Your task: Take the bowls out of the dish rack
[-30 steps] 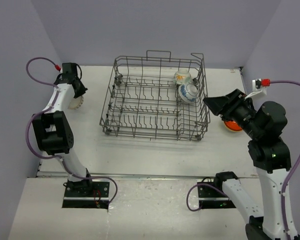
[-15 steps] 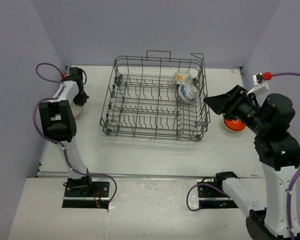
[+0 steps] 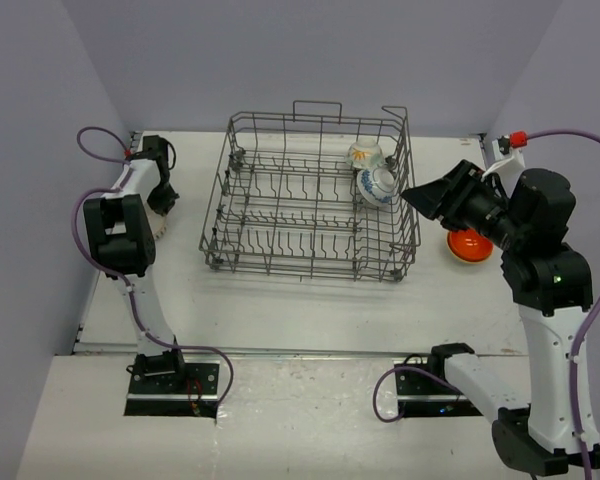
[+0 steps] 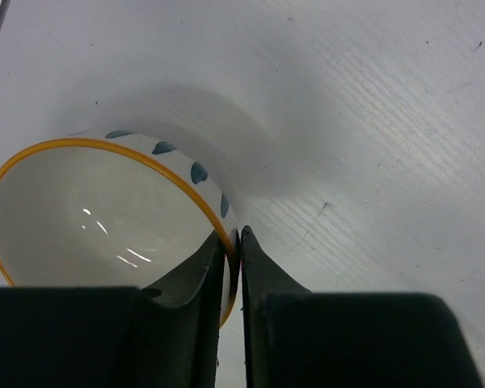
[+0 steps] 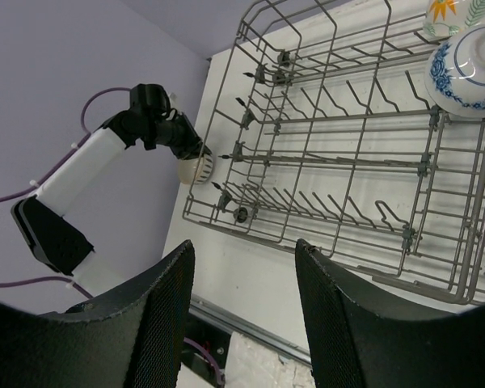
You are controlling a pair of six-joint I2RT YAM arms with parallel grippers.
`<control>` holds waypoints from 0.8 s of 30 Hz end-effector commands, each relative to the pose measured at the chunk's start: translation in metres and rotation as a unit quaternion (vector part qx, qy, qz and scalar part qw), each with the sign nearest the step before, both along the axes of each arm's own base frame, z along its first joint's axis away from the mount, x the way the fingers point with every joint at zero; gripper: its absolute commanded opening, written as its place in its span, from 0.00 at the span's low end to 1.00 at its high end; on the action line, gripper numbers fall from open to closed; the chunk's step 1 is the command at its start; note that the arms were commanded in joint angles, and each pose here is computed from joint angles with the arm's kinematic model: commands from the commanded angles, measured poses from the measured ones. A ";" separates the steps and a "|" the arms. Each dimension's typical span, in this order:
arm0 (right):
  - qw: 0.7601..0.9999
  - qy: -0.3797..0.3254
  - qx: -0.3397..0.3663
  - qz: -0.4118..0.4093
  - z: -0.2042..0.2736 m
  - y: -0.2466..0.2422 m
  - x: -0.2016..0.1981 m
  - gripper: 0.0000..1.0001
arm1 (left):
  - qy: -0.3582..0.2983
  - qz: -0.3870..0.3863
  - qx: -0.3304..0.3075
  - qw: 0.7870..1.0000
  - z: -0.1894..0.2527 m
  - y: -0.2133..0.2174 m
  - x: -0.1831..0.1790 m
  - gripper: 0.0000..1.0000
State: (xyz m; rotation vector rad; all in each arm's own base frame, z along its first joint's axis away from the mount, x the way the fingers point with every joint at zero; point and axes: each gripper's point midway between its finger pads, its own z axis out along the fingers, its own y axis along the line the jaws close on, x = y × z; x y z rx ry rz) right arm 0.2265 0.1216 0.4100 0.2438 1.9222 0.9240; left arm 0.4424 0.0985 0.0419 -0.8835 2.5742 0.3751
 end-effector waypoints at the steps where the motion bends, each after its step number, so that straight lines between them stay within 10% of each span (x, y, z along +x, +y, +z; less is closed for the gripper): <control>1: 1.000 -0.013 -0.005 0.012 0.010 0.003 0.001 0.54 | -0.008 0.018 0.012 1.000 0.011 0.008 0.002 0.15; 16: 0.999 0.034 -0.025 -0.006 -0.011 -0.002 0.020 0.54 | -0.150 0.021 -0.058 0.987 0.116 -0.014 0.058 0.59; 20: 0.997 0.059 -0.051 -0.027 -0.019 -0.011 0.027 0.55 | -0.281 -0.008 -0.149 0.948 0.195 -0.048 0.108 0.60; 24: 0.990 0.094 -0.091 -0.059 -0.032 -0.026 0.041 0.55 | -0.398 -0.128 -0.303 0.856 0.257 -0.154 0.143 0.63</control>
